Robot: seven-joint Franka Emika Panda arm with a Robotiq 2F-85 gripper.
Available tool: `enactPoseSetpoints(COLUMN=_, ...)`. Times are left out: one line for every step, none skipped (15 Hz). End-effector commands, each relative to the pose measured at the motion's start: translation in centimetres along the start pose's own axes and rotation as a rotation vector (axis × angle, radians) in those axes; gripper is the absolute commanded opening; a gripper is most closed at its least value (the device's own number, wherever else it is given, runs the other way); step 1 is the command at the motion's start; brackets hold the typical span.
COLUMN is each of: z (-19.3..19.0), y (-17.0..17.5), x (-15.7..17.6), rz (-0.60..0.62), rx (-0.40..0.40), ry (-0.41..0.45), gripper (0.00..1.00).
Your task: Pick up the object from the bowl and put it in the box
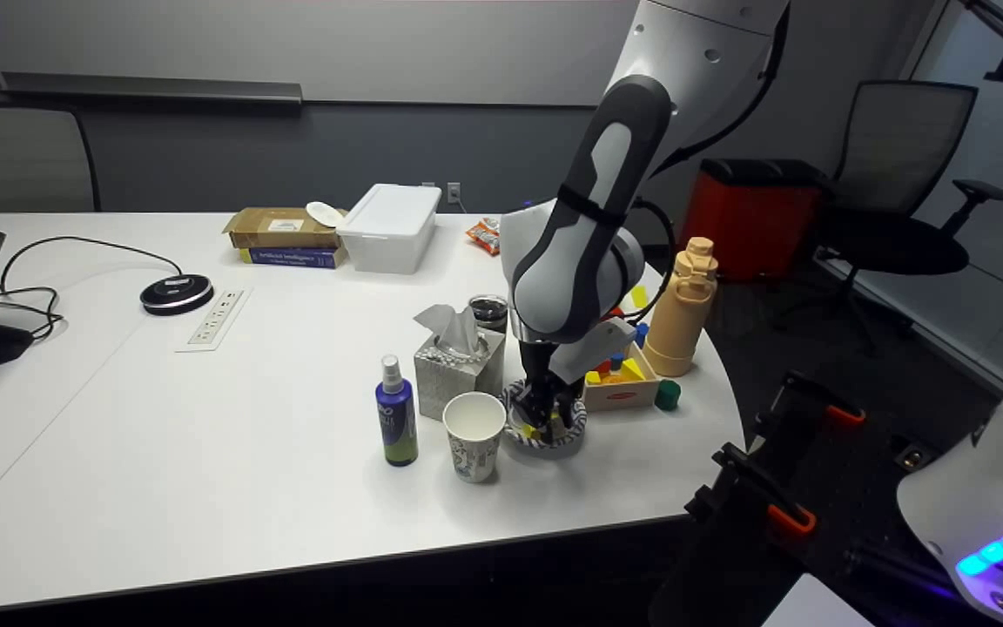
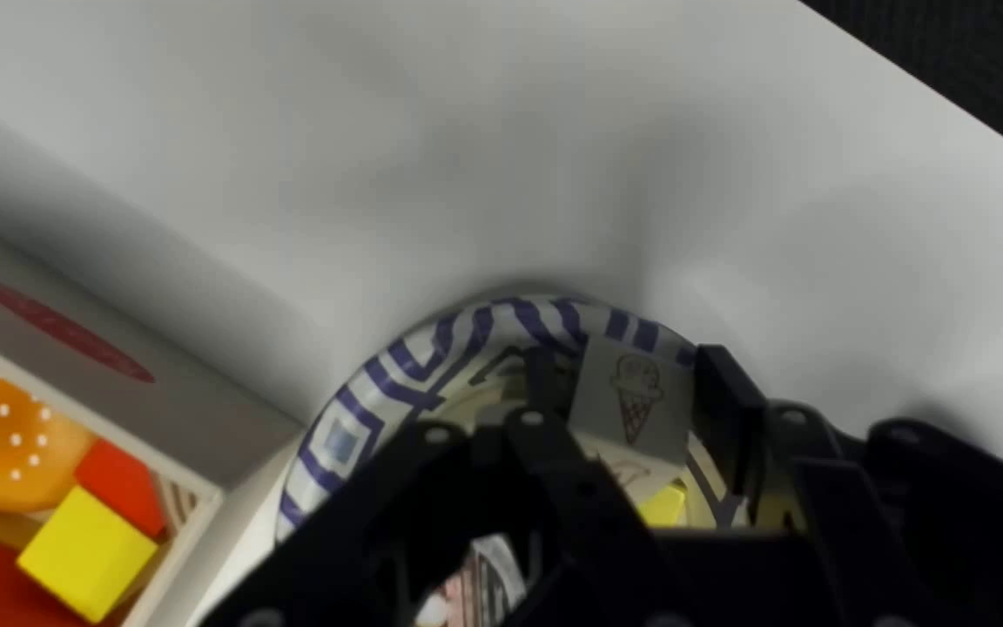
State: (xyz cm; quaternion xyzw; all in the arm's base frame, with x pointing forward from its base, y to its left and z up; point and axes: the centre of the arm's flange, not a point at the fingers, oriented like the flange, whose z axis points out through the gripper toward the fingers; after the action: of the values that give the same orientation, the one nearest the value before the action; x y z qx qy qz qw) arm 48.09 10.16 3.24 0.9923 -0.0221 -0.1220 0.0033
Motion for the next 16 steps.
enactPoseSetpoints(z=-0.2, y=-0.2, x=-0.2, rz=0.019, rx=-0.03, ry=0.003, gripper=0.12)
enactPoseSetpoints(z=-0.4, y=-0.1, x=-0.2, rz=0.02, rx=-0.031, ry=0.006, gripper=0.11)
enactPoseSetpoints(z=-0.7, y=-0.1, x=-0.2, rz=0.021, rx=-0.029, ry=0.009, gripper=0.11)
enactPoseSetpoints(z=-1.0, y=-0.1, x=-0.2, rz=0.028, rx=-0.025, ry=0.004, gripper=0.11)
enactPoseSetpoints(z=-1.3, y=-0.2, x=-0.2, rz=0.03, rx=-0.013, ry=-0.004, gripper=0.11)
enactPoseSetpoints(z=-1.9, y=-0.1, x=-0.4, rz=0.041, rx=-0.011, ry=-0.01, gripper=0.11)
enactPoseSetpoints(z=-2.6, y=-0.1, x=-0.5, rz=0.043, rx=-0.004, ry=-0.015, gripper=0.11)
enactPoseSetpoints(z=-3.4, y=0.0, x=-0.5, rz=0.034, rx=-0.001, ry=-0.018, gripper=0.11)
enactPoseSetpoints(z=-4.2, y=0.0, x=-0.6, rz=0.024, rx=0.007, ry=-0.026, gripper=0.11)
enactPoseSetpoints(z=-4.9, y=-0.1, x=-0.7, rz=0.019, rx=0.012, ry=-0.033, gripper=0.11)
enactPoseSetpoints(z=-5.7, y=-0.2, x=-0.9, rz=0.016, rx=0.005, ry=-0.039, gripper=0.11)
enactPoseSetpoints(z=-6.5, y=-0.2, x=-1.2, rz=0.019, rx=0.002, ry=-0.043, gripper=0.11)
enactPoseSetpoints(z=-7.2, y=0.0, x=-1.4, rz=0.03, rx=-0.007, ry=-0.043, gripper=0.11)
enactPoseSetpoints(z=-7.6, y=0.3, x=-1.6, rz=0.042, rx=-0.018, ry=-0.041, gripper=0.11)
enactPoseSetpoints(z=-7.9, y=0.9, x=-1.7, rz=0.058, rx=-0.031, ry=-0.041, gripper=0.11)
enactPoseSetpoints(z=-7.9, y=1.8, x=-1.8, rz=0.091, rx=-0.048, ry=-0.043, gripper=0.11)
